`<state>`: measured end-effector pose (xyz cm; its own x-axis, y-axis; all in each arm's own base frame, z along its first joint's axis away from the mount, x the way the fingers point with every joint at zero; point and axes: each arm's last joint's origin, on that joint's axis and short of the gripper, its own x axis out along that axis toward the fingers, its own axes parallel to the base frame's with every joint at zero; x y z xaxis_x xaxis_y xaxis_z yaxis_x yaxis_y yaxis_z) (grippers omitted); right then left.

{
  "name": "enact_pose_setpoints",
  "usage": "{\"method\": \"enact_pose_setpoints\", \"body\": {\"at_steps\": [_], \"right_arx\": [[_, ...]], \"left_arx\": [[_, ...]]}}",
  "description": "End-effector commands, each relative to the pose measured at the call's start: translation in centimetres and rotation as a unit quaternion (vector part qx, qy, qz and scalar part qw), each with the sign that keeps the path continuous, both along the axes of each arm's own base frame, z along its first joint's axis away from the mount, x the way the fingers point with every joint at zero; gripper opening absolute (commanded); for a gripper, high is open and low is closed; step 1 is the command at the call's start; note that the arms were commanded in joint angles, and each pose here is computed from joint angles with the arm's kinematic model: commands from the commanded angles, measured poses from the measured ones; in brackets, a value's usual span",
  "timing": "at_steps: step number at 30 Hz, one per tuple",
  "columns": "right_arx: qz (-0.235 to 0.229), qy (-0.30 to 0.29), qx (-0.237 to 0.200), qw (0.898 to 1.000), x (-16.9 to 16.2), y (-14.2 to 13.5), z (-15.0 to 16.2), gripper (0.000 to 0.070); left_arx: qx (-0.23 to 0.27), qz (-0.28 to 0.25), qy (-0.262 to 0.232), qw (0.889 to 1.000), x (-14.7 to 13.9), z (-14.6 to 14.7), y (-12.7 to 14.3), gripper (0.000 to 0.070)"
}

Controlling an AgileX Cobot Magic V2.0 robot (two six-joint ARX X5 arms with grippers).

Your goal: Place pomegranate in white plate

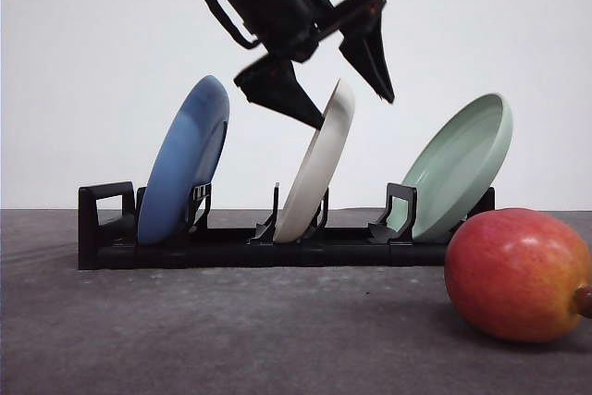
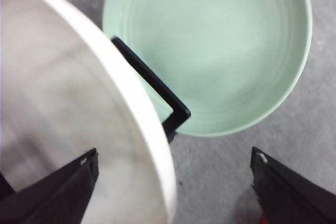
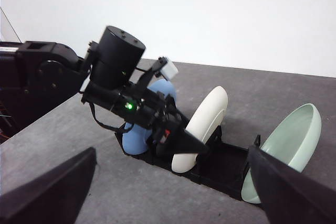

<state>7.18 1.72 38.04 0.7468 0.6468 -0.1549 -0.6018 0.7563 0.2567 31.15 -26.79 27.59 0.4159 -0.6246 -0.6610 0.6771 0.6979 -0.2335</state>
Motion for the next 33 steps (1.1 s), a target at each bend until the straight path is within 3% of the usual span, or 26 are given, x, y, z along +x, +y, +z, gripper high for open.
{"method": "enact_pose_setpoints", "body": {"at_steps": [1,6,7,22,33], "right_arx": [[0.001,-0.005,0.004,1.0,-0.1,0.0,0.4,0.059],[0.001,-0.005,0.004,1.0,-0.1,0.0,0.4,0.059],[0.001,-0.005,0.004,1.0,-0.1,0.0,0.4,0.059],[0.011,-0.004,0.004,1.0,-0.1,0.2,0.4,0.059],[0.023,0.007,0.004,1.0,-0.2,0.3,0.2,0.059]], "left_arx": [[0.0,-0.012,-0.006,1.0,0.1,-0.2,-0.9,0.0464],[0.003,-0.025,-0.014,1.0,-0.2,-0.2,-1.3,0.0059],[0.003,-0.025,-0.014,1.0,-0.2,-0.2,-1.3,0.0003],[0.001,-0.021,-0.019,1.0,-0.8,0.9,-0.9,0.0],[-0.046,-0.036,-0.069,0.996,-5.3,7.9,1.3,0.0]]}}
